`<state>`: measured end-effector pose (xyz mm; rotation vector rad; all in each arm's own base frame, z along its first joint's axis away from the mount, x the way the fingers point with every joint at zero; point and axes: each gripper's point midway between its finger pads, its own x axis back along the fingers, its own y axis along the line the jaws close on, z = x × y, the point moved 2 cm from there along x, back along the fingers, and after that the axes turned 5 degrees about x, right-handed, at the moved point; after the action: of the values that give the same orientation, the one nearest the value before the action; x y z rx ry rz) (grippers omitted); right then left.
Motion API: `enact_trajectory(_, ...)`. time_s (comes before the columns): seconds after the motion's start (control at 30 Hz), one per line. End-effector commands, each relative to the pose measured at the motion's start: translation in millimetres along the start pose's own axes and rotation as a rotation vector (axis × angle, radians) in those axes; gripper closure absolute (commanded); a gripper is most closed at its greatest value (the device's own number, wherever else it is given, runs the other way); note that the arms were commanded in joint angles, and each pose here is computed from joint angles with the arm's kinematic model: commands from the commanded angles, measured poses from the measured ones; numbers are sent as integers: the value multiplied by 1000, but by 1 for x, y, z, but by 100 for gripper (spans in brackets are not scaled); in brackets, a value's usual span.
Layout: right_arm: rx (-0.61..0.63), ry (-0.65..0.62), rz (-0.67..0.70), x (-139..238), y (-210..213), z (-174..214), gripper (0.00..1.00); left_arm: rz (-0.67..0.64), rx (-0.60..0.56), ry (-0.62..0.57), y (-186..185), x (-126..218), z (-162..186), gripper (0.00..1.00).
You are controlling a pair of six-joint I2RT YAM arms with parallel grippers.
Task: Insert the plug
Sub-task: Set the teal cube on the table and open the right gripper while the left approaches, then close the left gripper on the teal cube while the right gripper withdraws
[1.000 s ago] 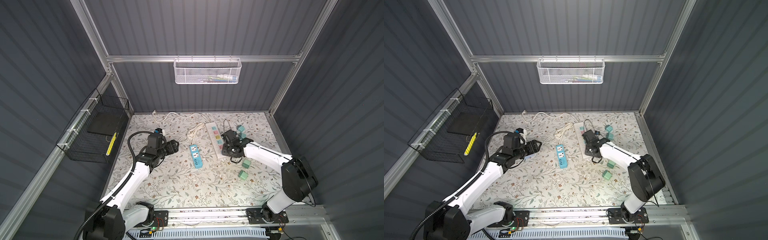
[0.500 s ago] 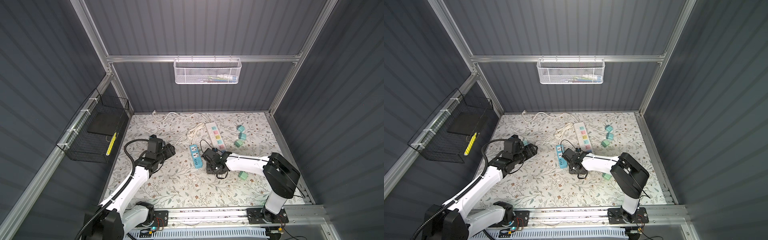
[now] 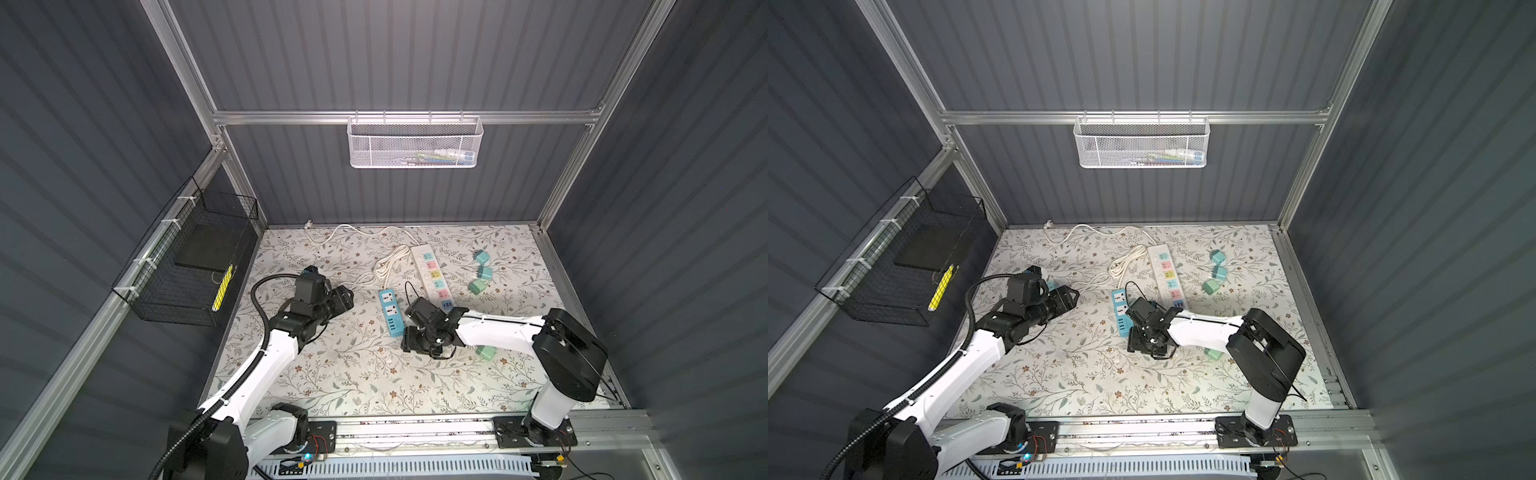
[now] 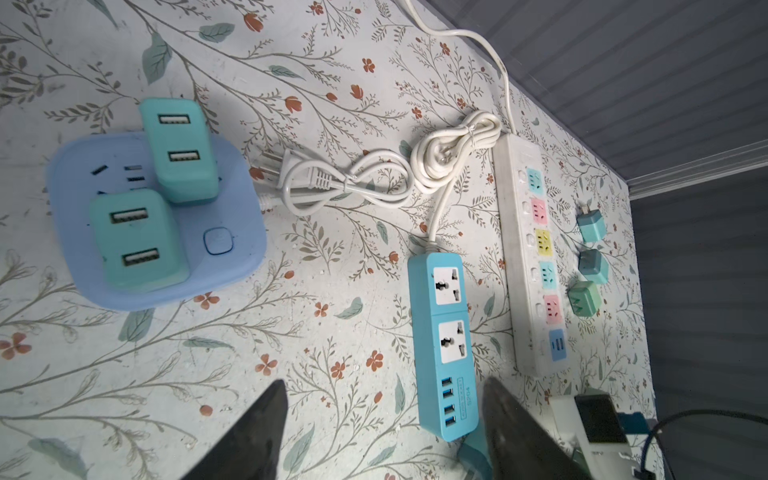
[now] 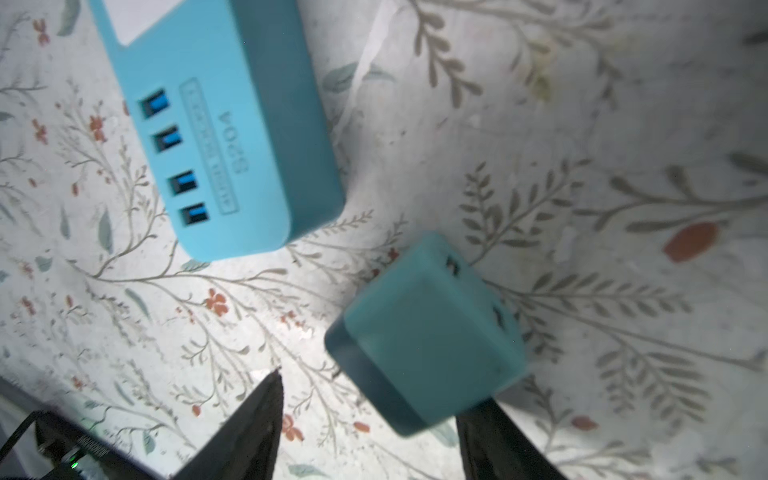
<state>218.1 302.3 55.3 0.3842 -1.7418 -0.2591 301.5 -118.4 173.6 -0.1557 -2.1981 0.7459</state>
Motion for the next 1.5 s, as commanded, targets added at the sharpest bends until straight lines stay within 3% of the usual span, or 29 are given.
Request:
enact_trajectory(0.0,33,-60,-24,26,8,-14,33,32,-137,44,-26,-1,7,27)
enact_trajectory(0.2,110,-334,218,92,-54,-51,28,-55,-514,194,-70,-24,57,29)
enact_trajectory(0.27,107,-467,255,123,-72,-62,19,-52,-619,240,-81,-30,73,30)
enact_trajectory(0.3,108,-540,256,135,-79,-67,16,-55,-677,260,-88,-32,81,31)
enact_trajectory(0.4,84,-691,224,163,-97,-84,22,-75,-828,350,-99,-44,111,30)
enact_trajectory(0.47,76,-694,145,177,-101,-89,19,-76,-901,427,-103,-52,131,30)
enact_trajectory(0.63,104,-679,-3,179,-103,-94,36,-121,-1070,556,-109,-67,174,34)
enact_trajectory(0.73,116,-658,-20,174,-101,-93,51,-158,-1116,612,-107,-76,188,36)
enact_trajectory(0.77,117,-653,-24,172,-101,-92,51,-167,-1119,624,-106,-78,190,37)
enact_trajectory(1.0,128,-643,-35,166,-104,-87,48,-198,-1130,665,-105,-90,196,38)
enact_trajectory(1.47,125,-635,-13,161,-111,-84,46,-205,-1094,746,-88,-102,218,50)
